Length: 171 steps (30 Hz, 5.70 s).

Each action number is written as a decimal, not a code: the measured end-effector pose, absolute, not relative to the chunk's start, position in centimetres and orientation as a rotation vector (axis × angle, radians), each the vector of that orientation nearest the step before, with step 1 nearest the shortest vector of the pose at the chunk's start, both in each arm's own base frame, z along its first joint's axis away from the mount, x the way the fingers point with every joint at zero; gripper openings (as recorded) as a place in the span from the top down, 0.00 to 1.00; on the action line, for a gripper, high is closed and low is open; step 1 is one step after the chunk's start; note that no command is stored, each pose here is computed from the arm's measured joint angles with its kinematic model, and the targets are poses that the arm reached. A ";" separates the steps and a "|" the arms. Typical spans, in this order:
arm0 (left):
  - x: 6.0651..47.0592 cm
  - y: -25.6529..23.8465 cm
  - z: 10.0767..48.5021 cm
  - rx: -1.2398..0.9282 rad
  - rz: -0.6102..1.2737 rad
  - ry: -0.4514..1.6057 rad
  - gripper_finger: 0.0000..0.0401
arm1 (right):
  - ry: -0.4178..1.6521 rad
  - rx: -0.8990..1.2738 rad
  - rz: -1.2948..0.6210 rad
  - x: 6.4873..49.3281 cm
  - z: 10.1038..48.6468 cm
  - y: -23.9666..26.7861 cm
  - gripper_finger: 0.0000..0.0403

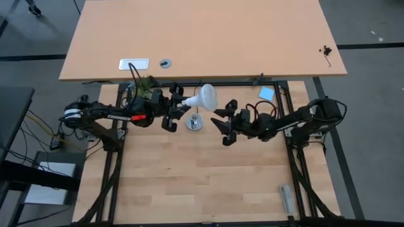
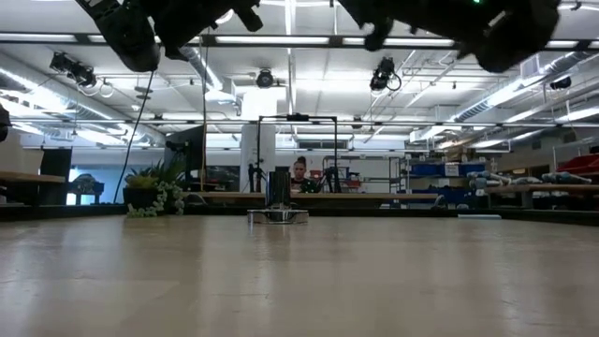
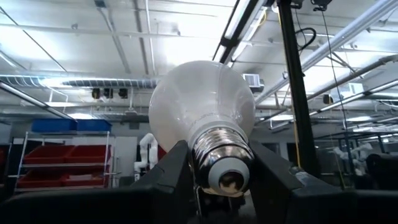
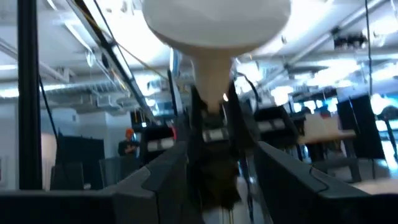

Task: Screw lightbulb
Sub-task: Insert the white lightbulb into the desk lamp

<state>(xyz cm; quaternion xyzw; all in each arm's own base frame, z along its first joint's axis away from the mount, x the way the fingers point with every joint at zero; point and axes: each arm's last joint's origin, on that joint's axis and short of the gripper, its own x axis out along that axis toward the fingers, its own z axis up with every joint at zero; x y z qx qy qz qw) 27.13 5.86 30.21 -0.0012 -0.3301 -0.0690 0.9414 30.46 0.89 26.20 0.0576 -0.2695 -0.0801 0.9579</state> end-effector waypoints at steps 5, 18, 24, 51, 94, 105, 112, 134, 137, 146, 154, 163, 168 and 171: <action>27.2 5.4 30.2 -0.005 -0.153 -0.674 0.70 | -0.617 0.085 -0.095 33.0 28.4 0.5 0.47; 27.9 5.0 29.5 0.005 -0.137 -0.595 0.70 | -0.656 0.124 -0.077 34.5 29.9 -0.6 0.34; 28.4 5.1 28.8 0.011 -0.105 -0.508 0.70 | -0.649 0.102 -0.089 34.8 30.2 -0.8 0.35; 29.3 5.9 25.9 -0.088 -0.015 -0.205 0.55 | -0.548 0.048 -0.182 34.0 31.4 -3.5 0.53; 24.9 11.4 13.5 -0.103 0.302 0.387 1.00 | 0.263 0.070 0.016 26.5 31.0 -2.0 0.59; 27.4 9.9 11.5 -0.122 0.159 0.374 1.00 | 0.244 0.125 0.033 26.0 27.2 -1.9 0.59; 28.8 8.8 10.9 -0.112 0.108 0.388 1.00 | 0.019 0.174 -0.027 25.0 23.3 -1.9 0.59; 27.5 8.5 11.4 -0.027 0.457 0.406 1.00 | -0.245 0.104 -0.245 29.2 16.5 -3.3 0.59; 27.4 9.0 11.7 -0.017 0.535 0.379 1.00 | -0.246 0.100 -0.262 29.2 16.5 -3.6 0.59; 28.4 11.7 11.5 -0.087 0.429 0.320 1.00 | -0.259 0.082 -0.288 29.3 16.7 -3.9 0.59; 31.2 10.5 9.9 -0.081 0.275 0.347 1.00 | -0.252 0.050 -0.292 29.3 16.7 -3.9 0.59; 34.6 8.9 7.9 -0.078 0.168 0.357 1.00 | -0.212 0.089 -0.290 28.9 16.0 -3.9 0.59; 34.9 8.5 8.0 -0.085 0.163 0.348 1.00 | -0.226 0.084 -0.308 29.2 15.3 -4.3 0.59; 34.9 8.5 8.0 -0.095 0.163 0.345 1.00 | -0.193 0.085 -0.331 30.0 14.2 -4.8 0.59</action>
